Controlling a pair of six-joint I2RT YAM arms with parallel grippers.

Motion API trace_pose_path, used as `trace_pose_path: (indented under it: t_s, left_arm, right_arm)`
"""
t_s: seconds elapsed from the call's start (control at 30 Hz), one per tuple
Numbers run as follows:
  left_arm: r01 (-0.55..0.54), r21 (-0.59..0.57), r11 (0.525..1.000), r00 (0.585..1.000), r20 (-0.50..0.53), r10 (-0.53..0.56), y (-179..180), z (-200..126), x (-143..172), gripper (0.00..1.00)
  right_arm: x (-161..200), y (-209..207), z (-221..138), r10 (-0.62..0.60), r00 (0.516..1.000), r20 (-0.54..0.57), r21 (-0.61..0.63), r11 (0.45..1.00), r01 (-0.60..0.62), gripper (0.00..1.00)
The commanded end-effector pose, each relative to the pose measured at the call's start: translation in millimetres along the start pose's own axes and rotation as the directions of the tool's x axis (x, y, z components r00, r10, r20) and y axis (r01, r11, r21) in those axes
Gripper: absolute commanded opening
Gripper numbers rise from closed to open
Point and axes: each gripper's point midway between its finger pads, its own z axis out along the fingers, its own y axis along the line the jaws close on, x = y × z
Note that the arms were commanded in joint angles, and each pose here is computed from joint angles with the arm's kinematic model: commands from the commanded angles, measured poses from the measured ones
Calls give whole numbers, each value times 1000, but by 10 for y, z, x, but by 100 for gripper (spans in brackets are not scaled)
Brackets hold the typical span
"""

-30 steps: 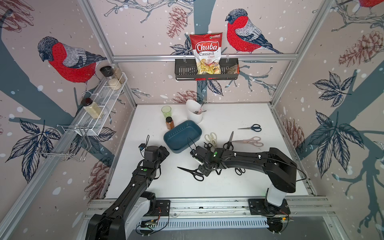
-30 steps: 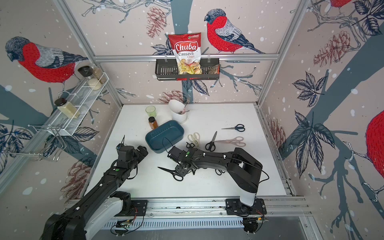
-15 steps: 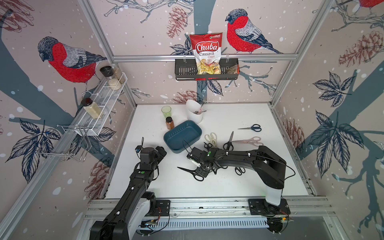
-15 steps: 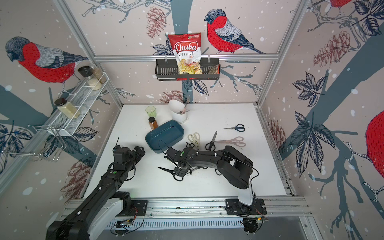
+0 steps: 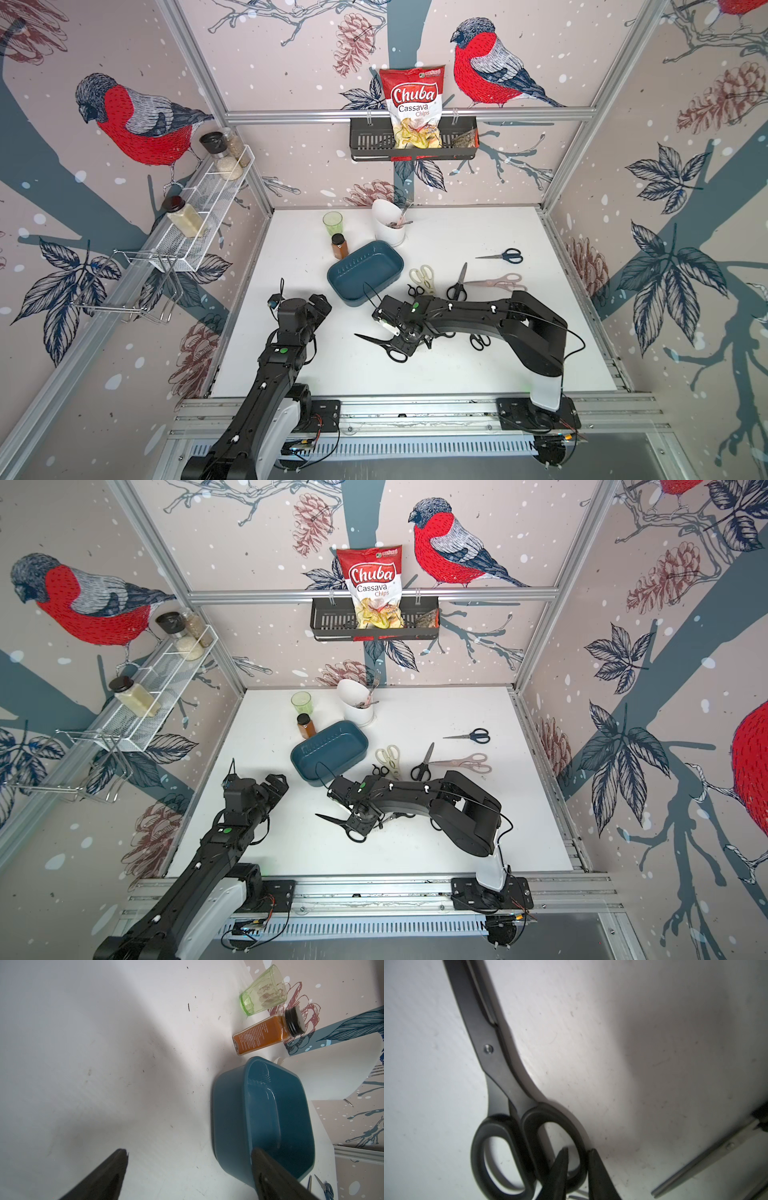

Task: Put the scissors into the storage box
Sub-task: Pick up the scissors from the center of the board.

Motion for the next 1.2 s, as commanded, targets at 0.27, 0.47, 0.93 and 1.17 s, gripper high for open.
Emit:
trace_pose_path:
  t_s: [0.27, 0.47, 0.93, 1.17]
  left_arm:
    - [14, -20, 1000, 999, 30, -13, 92, -37, -18, 96]
    - [26, -24, 999, 999, 48, -25, 121, -53, -36, 96]
    - [-11, -3, 1000, 994, 106, 11, -140, -41, -332, 96]
    - [-24, 27, 999, 996, 88, 22, -339, 22, -415, 96]
  right_arm:
    - [87, -5, 79, -24, 999, -31, 8, 1000, 24, 8]
    - [-15, 32, -43, -44, 999, 23, -1, 999, 44, 0]
    - [-5, 152, -666, 44, 980, 192, -89, 996, -27, 0]
    - [-70, -103, -868, 225, 939, 258, -153, 970, -191, 0]
